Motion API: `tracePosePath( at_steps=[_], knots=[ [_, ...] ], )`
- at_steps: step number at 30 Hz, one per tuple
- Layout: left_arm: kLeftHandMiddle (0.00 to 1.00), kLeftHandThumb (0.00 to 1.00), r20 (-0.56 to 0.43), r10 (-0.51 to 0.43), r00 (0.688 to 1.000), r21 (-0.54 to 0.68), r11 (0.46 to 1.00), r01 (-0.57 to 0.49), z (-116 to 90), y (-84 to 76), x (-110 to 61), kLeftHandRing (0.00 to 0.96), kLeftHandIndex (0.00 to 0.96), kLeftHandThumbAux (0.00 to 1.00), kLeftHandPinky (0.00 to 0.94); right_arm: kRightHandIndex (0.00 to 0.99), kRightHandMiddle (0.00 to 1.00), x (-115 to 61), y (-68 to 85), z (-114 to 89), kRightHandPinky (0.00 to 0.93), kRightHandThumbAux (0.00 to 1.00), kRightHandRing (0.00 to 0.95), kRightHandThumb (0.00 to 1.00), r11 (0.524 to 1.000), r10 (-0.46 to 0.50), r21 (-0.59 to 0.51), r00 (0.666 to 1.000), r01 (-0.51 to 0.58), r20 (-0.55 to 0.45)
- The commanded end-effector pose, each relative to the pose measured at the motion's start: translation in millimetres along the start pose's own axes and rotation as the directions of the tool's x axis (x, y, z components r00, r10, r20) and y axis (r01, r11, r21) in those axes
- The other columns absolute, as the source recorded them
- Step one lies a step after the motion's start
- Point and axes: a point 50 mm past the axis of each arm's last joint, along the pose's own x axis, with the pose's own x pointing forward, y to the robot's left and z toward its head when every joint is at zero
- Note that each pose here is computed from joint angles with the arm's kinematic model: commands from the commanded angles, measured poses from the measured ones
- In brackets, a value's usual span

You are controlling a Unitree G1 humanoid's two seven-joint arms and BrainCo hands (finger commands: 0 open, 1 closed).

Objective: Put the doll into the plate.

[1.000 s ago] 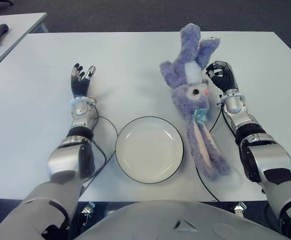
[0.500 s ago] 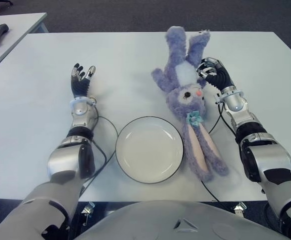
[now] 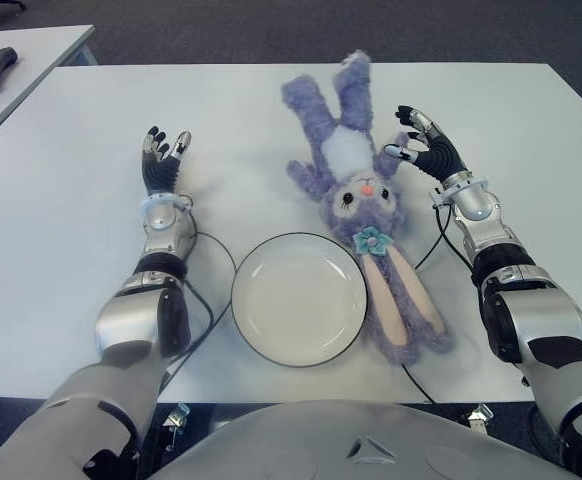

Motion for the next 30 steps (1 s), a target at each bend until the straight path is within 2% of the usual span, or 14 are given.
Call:
tracePosePath(
  at_steps=[1,12,30],
  knots=[
    [0.107,0.0,-0.485,0.003,0.874,0.04,0.999,0.018,-115.9,-3.4,-75.7,0.092,0.041,0.551,0.053,0.0,0.0,5.5,-6.0,4.1,0.125,0.464,0.056,0.092,1.0,-0.013,0.023,1.0,0.013,-0.006],
    [0.104,0.0,-0.494,0.003,0.87,0.038,0.999,0.018,-117.2,-1.6,-76.4,0.089,0.039,0.554,0.051,0.0,0.0,6.5,-9.6,6.4,0.139,0.476,0.045,0.135,0.999,-0.022,0.041,1.0,0.022,-0.001],
    [0.119,0.0,-0.491,0.007,0.871,0.041,0.999,0.015,-116.3,-2.3,-75.6,0.102,0.051,0.547,0.06,0.0,0.0,9.4,-13.1,12.8,0.107,0.453,0.013,0.182,0.997,-0.031,0.073,0.999,0.029,0.026]
  ],
)
